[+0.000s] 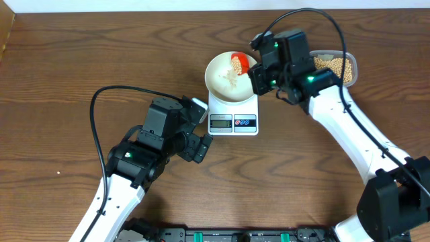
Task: Scoop item into bowl and weigh 50g on scale
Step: 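Tip the red scoop to pour beans into the bowl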
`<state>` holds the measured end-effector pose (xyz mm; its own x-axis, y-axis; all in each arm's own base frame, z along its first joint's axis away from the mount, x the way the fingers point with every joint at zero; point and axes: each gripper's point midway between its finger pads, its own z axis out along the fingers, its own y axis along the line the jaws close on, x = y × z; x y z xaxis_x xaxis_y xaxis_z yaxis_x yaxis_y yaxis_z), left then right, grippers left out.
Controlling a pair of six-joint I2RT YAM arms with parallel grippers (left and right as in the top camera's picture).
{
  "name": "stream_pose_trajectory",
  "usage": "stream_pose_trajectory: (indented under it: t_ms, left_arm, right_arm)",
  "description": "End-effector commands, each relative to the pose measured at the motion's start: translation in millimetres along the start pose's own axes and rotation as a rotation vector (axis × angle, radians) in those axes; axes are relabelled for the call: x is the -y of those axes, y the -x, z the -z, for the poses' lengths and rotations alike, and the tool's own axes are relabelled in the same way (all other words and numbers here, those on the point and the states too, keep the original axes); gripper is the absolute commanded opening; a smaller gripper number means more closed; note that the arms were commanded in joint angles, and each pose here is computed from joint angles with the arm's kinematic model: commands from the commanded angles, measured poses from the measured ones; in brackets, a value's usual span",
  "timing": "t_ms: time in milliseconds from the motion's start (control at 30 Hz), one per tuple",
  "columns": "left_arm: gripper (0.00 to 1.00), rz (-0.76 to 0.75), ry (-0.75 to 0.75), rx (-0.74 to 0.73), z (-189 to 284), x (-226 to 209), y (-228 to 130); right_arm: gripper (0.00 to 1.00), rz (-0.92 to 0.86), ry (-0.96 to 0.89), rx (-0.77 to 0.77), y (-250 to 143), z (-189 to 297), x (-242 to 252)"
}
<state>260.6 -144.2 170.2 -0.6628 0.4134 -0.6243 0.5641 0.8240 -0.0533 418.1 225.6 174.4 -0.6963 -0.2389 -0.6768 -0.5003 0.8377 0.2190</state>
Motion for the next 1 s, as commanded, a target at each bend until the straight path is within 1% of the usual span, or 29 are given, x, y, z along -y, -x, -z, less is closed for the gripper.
stream_pose_trajectory:
  t_ms: [0,200,433,567,733,867,967]
  left_arm:
    - [0.91,0.004,-0.014,-0.003,-1,3,-1]
    - [0.91,0.004,-0.014,-0.003,-1,3,-1]
    - [0.91,0.004,-0.014,-0.003,-1,3,-1]
    - [0.91,0.004,-0.014,-0.003,-1,3,-1]
    - [0.91,0.004,-0.014,-0.003,-1,3,-1]
    - [0.91,0.004,-0.014,-0.003,-1,3,-1]
    - [0.91,0.004,-0.014,-0.003,-1,3,-1]
  right_arm:
    - [0.01,0.127,-0.090,0.011,5,3,2]
    - [0.01,0.244,-0.180,-0.008,1,0,-5]
    - [0.01,0.410,-0.375,-0.016,3,4,-12]
    - [0.01,0.452,-0.449,-0.006,6,7,-17]
    - [0.01,0.456,-0.453,0.000,6,7,-21]
    - [0.01,0.426,-0.451,0.009,7,8,-20]
    - [0.01,0.376,-0.416,0.027,10,10,-19]
